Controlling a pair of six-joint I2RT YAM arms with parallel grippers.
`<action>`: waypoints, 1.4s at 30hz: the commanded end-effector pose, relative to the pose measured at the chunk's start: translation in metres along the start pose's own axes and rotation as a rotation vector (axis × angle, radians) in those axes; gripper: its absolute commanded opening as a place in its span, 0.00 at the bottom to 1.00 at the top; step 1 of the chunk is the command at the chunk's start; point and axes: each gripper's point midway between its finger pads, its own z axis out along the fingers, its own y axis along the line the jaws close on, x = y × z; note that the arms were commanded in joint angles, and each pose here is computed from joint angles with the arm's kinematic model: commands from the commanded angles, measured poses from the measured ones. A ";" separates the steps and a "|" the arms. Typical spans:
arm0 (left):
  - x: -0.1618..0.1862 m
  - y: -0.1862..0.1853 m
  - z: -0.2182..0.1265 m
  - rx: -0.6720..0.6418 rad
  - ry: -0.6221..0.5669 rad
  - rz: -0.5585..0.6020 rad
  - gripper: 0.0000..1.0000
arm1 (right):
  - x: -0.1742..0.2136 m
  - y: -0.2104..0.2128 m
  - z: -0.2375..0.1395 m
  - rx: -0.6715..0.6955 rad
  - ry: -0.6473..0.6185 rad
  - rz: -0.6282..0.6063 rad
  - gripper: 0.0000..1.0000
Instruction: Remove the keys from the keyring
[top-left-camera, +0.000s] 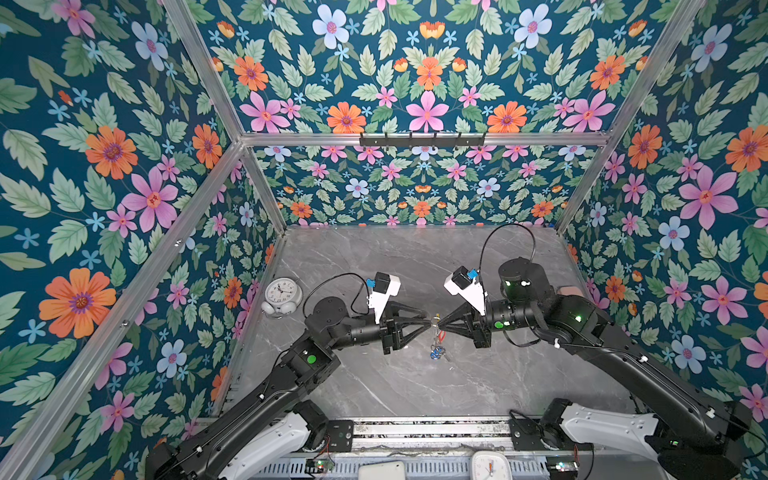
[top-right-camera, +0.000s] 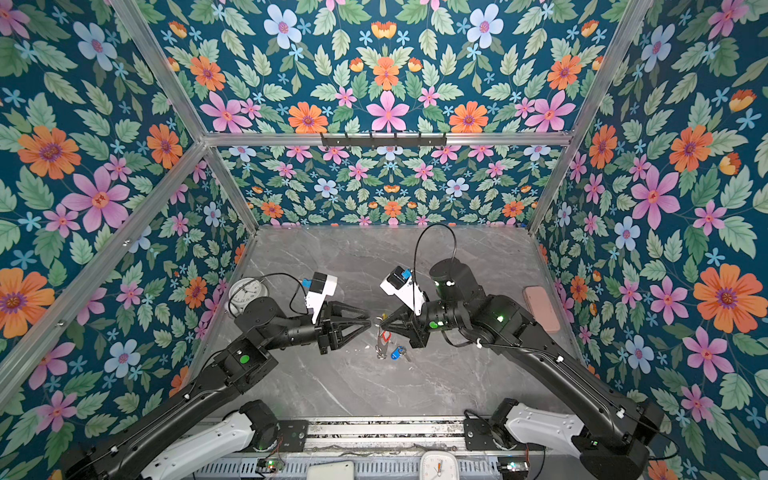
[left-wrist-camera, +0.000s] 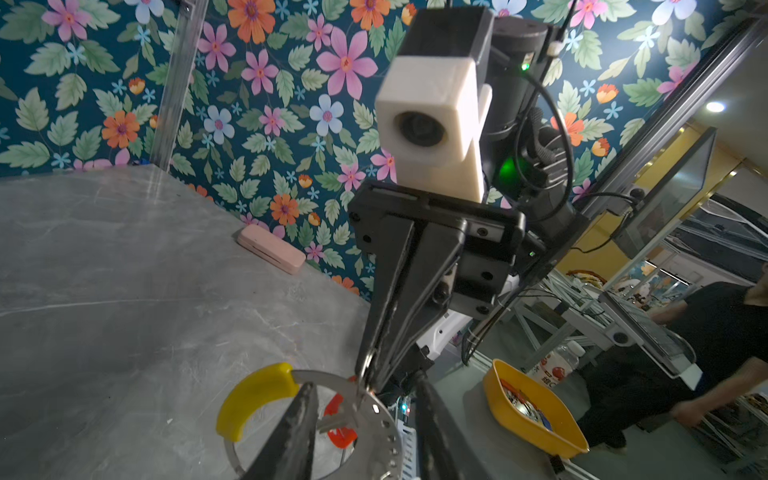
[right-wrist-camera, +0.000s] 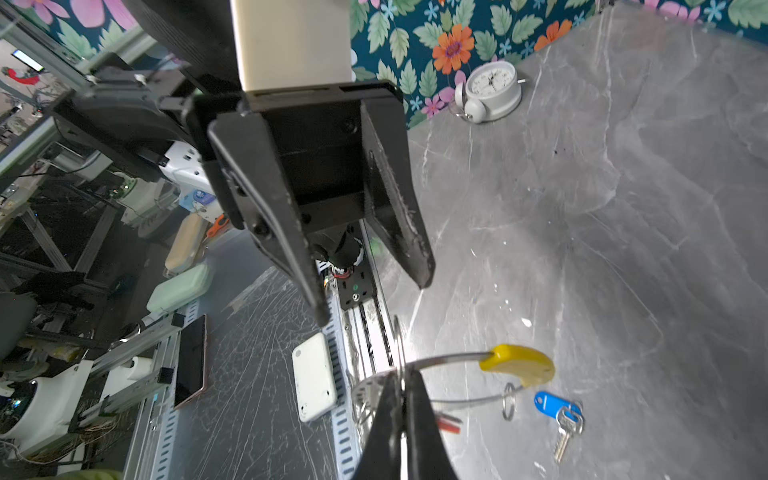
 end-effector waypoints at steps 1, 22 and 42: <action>0.017 -0.004 0.001 0.037 0.101 -0.008 0.42 | 0.012 -0.003 0.000 0.019 0.075 0.006 0.00; 0.020 -0.009 0.016 0.119 0.190 -0.024 0.20 | 0.011 -0.003 0.008 0.052 0.152 -0.014 0.00; 0.018 -0.012 0.017 0.150 0.171 -0.016 0.00 | 0.000 0.001 0.011 0.067 0.129 -0.053 0.00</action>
